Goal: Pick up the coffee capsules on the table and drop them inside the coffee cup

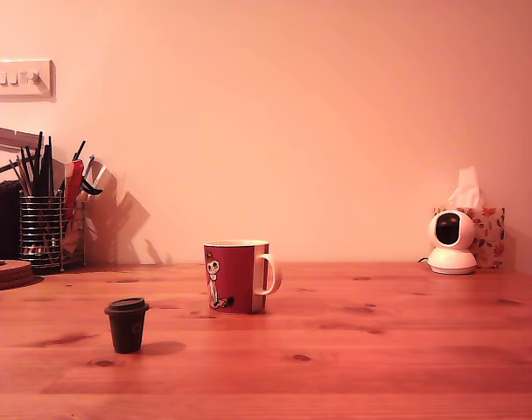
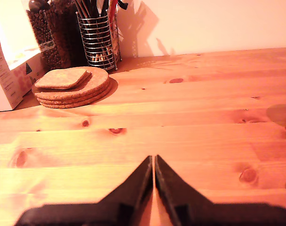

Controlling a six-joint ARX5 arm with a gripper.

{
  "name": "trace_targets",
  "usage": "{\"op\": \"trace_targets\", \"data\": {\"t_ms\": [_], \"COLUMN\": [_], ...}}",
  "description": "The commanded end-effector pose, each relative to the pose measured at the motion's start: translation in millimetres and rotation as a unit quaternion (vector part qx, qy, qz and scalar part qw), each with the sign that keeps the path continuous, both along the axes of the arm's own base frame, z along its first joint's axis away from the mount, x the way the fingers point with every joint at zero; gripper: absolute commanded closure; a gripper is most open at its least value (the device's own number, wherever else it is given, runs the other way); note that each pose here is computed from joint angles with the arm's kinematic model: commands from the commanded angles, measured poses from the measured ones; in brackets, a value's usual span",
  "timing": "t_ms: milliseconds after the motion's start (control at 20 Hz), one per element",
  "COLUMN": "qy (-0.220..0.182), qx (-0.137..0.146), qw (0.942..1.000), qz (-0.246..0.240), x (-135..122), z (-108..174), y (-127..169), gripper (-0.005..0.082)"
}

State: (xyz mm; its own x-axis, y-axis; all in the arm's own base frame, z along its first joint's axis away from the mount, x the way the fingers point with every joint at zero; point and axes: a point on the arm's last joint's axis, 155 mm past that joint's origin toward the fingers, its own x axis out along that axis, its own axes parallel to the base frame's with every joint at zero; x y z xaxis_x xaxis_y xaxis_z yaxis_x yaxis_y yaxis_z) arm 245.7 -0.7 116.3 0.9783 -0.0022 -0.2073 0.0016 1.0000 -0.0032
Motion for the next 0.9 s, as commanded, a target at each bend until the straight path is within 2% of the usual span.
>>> {"op": "trace_targets", "data": {"t_ms": [0, 300, 450, 550, 700, 850], "qy": [-0.067, -0.072, -0.096, -0.098, -0.095, -0.092], "qx": [-0.038, -0.039, -0.043, -0.044, -0.051, -0.06], "qw": [0.9967, 0.9963, 0.9926, 0.9912, 0.9845, 0.9734], "qz": [-0.025, -0.026, -0.061, -0.077, -0.138, -0.201], "x": [1.6, 1.9, 1.1, 0.3, -4.8, -13.8], "z": [42.5, 44.6, 57.3, 58.9, 58.8, 61.8], "y": [-10.9, -11.4, -24.1, -29.8, -52.0, -75.0], "gripper": [0.078, 0.0781, 0.0781, 0.0781, 0.0785, 0.0789]}}
